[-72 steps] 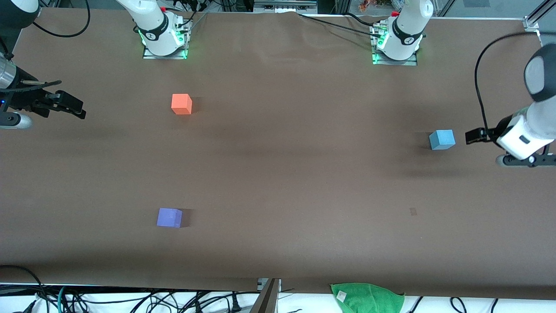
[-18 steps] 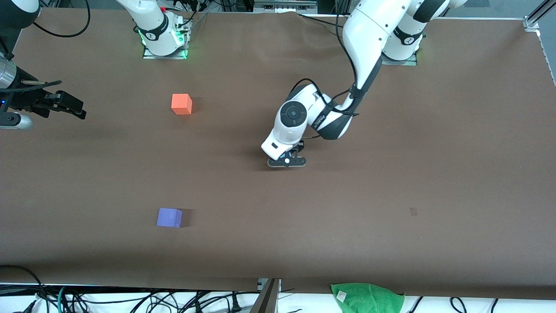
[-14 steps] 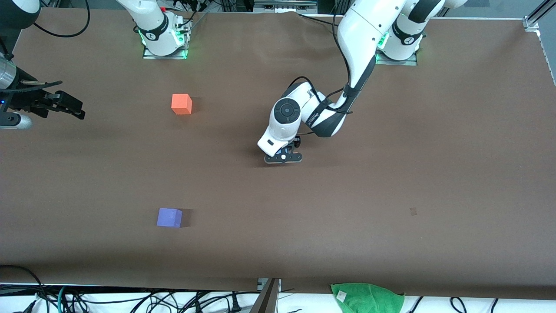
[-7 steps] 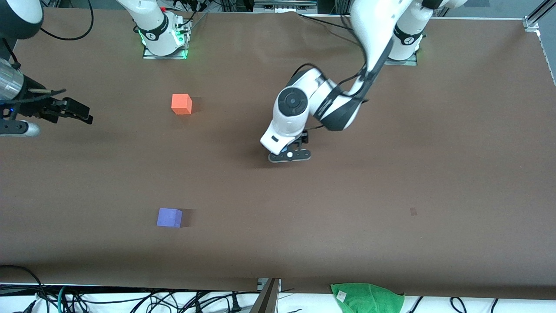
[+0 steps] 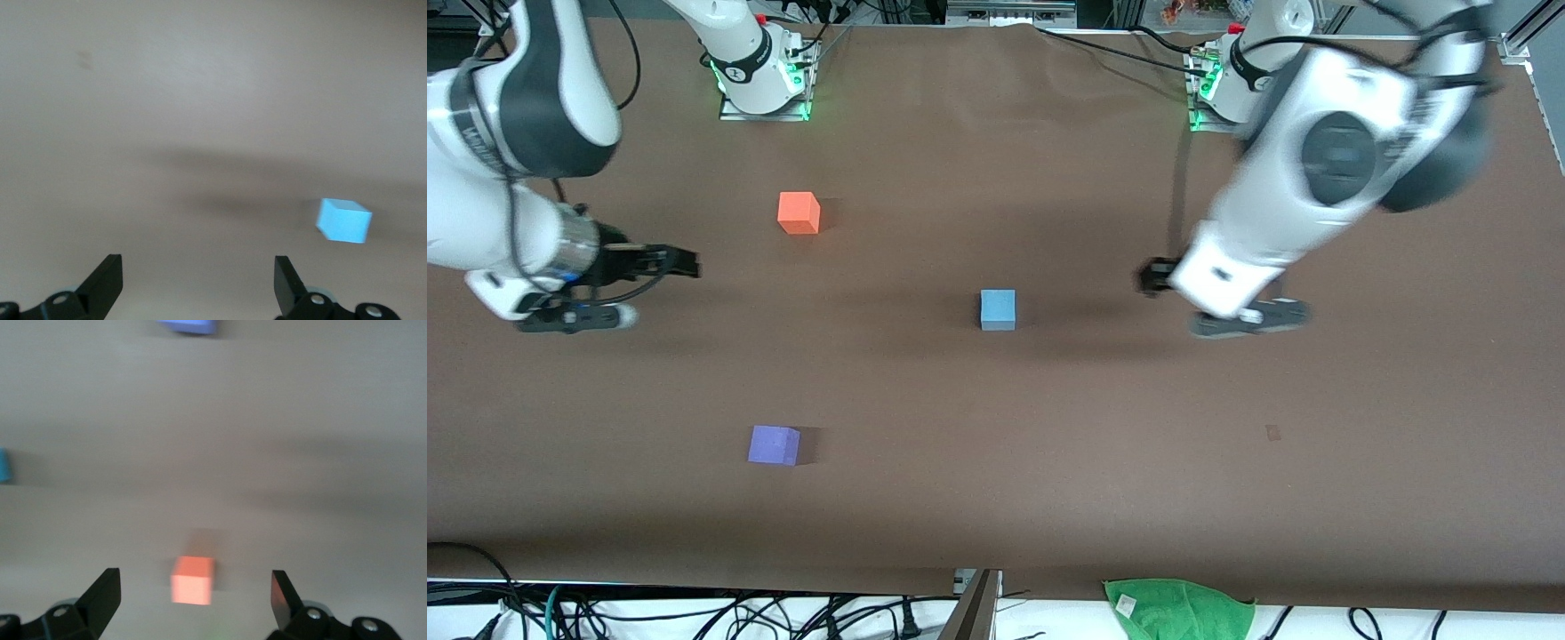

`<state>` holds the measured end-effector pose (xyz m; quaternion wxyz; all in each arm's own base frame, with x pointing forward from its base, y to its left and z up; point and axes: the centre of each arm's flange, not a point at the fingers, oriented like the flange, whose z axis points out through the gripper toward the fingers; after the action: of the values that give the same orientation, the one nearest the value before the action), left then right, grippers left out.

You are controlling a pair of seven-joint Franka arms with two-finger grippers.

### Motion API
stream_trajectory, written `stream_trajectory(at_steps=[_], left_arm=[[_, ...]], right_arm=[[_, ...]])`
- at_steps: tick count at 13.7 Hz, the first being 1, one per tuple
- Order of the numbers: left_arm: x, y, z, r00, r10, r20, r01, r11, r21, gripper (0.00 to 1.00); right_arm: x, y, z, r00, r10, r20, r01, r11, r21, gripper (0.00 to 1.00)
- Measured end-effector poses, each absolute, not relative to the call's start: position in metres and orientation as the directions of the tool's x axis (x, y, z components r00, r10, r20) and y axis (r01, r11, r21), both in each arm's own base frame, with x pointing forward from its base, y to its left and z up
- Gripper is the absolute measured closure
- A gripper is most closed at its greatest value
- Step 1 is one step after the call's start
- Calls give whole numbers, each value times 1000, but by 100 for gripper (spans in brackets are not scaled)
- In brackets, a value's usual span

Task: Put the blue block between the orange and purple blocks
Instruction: 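Grasp the blue block with the right gripper while the left gripper withdraws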

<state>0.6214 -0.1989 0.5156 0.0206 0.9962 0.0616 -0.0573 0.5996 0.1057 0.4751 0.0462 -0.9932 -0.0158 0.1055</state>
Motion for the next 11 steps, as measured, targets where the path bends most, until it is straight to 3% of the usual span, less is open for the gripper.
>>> stream_trajectory(at_steps=[5, 11], left_arm=[[612, -69, 568, 989, 70, -133, 71, -997, 3, 0], [604, -42, 583, 991, 53, -123, 52, -999, -6, 0]], right_arm=[[572, 273, 452, 986, -56, -158, -71, -993, -93, 0], [536, 447, 331, 969, -230, -88, -242, -958, -153, 0]])
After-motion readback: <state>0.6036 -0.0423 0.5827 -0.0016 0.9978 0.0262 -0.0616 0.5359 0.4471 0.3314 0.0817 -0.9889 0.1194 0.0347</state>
